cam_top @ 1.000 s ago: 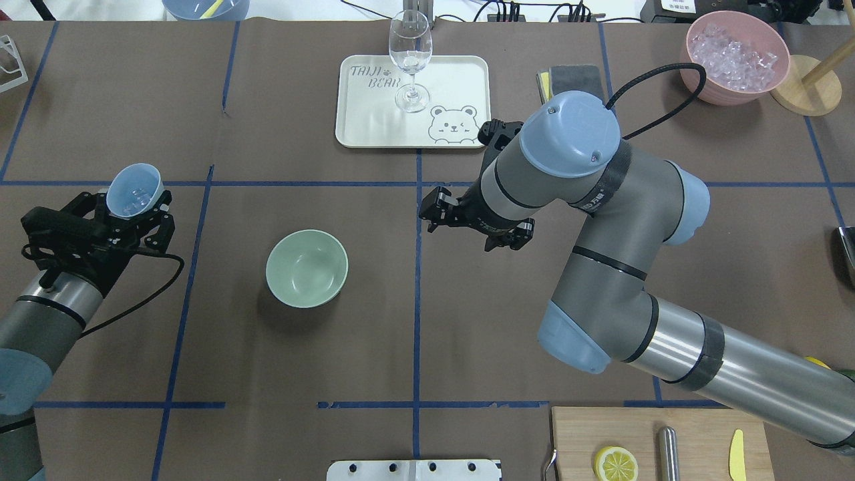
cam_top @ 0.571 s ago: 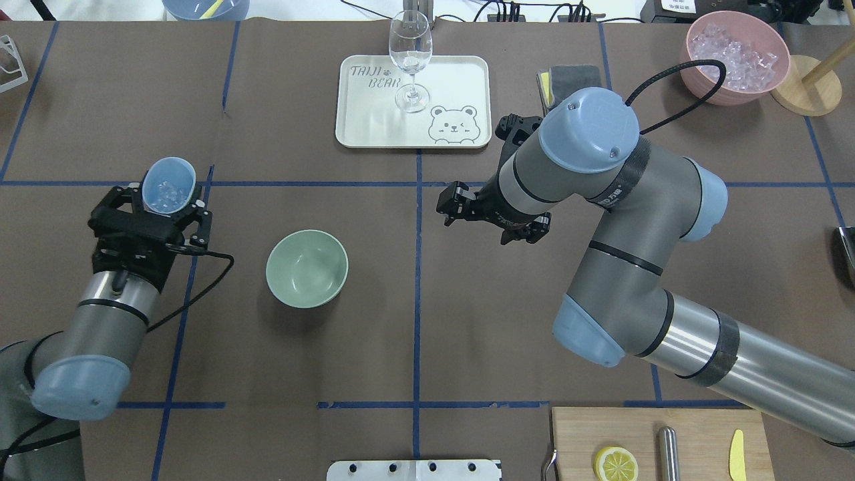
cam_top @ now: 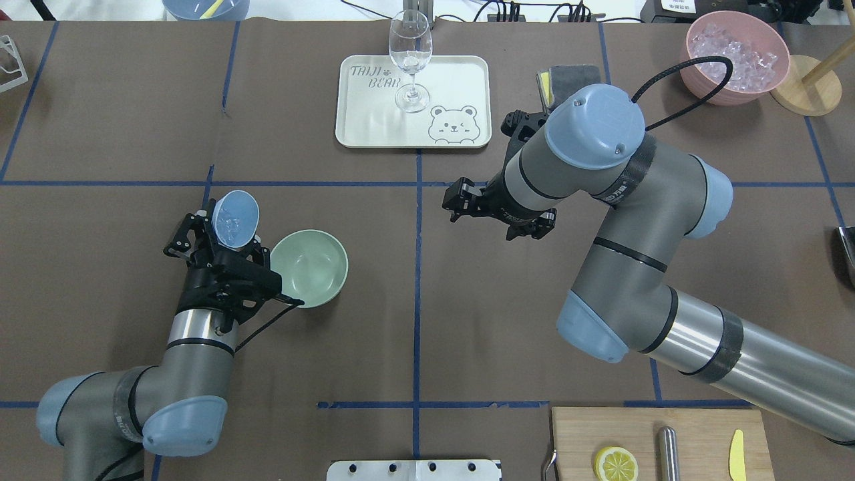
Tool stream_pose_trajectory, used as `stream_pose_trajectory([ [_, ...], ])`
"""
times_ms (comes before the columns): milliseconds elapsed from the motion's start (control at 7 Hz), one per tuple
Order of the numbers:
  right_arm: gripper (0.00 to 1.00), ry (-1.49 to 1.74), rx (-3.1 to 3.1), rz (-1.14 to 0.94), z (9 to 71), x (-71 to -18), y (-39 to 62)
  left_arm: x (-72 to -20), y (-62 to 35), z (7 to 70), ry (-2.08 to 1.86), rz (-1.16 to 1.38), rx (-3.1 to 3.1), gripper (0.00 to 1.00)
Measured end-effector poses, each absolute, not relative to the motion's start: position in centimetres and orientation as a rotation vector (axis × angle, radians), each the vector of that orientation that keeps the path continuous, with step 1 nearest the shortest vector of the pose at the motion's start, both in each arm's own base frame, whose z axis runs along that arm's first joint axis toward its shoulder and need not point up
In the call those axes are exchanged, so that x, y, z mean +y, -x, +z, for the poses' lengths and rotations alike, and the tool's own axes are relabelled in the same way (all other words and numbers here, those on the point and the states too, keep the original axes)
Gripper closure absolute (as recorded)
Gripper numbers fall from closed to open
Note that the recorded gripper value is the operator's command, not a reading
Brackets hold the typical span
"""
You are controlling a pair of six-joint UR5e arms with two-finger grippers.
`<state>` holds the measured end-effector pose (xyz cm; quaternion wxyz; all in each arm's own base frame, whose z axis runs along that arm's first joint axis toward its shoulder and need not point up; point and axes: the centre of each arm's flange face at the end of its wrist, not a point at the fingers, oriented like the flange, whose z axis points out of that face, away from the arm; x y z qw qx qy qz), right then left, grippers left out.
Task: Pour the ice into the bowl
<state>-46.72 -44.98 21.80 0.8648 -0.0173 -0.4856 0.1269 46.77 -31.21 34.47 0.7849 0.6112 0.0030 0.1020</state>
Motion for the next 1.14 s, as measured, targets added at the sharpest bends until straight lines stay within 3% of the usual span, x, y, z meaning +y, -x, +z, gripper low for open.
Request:
stream_pose_trajectory([
  [1143, 0.0, 0.037, -1.012, 0.268, 22.5, -45.1, 46.9, -27.9, -50.2, 33.5, -1.326, 0.848, -0.579, 1.0],
])
